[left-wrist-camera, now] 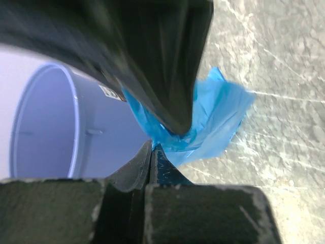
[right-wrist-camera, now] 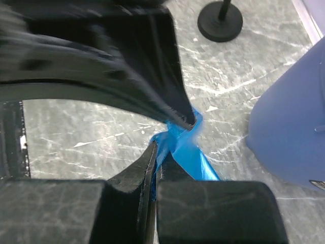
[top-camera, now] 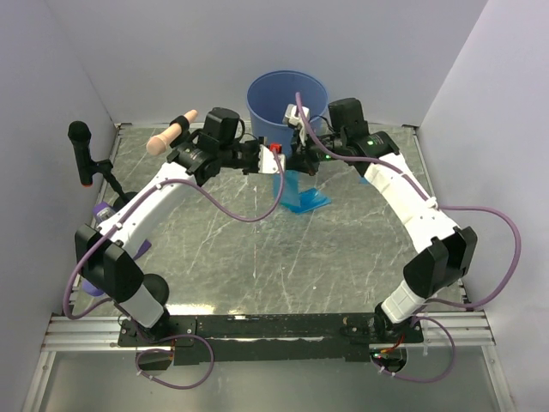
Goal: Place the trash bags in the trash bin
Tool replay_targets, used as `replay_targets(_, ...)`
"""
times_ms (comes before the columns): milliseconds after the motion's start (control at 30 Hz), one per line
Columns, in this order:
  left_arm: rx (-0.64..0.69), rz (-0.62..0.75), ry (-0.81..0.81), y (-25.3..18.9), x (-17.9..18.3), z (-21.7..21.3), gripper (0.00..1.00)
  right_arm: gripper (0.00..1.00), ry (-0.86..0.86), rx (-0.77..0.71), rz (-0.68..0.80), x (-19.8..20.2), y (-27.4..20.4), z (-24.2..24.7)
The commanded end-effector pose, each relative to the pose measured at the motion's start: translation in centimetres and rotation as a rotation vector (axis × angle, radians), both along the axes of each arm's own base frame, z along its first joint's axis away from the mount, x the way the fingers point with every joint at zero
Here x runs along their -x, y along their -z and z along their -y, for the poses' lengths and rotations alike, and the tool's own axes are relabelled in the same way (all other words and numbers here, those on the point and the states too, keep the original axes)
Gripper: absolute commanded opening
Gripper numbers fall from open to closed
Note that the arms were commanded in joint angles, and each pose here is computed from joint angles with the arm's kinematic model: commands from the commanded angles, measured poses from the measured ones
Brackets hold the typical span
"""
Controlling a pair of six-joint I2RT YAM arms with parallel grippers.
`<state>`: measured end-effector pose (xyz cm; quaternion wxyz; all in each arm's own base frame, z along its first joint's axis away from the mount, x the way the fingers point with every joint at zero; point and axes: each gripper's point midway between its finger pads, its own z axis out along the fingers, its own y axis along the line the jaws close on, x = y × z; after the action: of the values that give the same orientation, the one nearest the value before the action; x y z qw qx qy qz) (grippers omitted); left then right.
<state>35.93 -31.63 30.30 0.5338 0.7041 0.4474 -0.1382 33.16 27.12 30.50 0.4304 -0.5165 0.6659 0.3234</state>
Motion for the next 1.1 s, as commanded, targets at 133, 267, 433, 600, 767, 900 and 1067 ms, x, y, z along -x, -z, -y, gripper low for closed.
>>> replay_targets(133,0.005,0.009,0.057,-0.9,1.0,1.0,0.01,0.00,-0.134,-0.110,0.070,1.5,-4.9,-1.9)
replay_targets(267,0.020,0.009,0.091,-1.7,2.3,1.0,0.01,0.00,-0.065,-0.081,0.069,0.5,-3.9,-1.4)
replay_targets(433,0.053,0.021,0.113,-3.4,3.5,1.2,0.01,0.00,0.075,0.066,0.094,-3.3,0.0,0.2)
replay_targets(600,0.000,0.066,0.060,-2.0,1.9,0.8,0.01,0.00,-0.128,-0.044,0.057,1.6,-3.1,-1.6)
replay_targets(767,-0.086,0.081,0.004,1.0,0.5,-0.3,0.01,0.00,-0.185,-0.137,0.056,2.8,-6.0,-2.0)
replay_targets(900,-0.037,0.123,0.017,-0.6,1.5,0.5,0.01,0.00,0.028,-0.003,0.072,-3.0,-1.7,-1.4)
replay_targets(1067,0.032,0.237,-0.031,-4.0,0.5,0.6,0.01,0.00,0.031,0.070,0.074,-2.7,-0.2,-1.2)
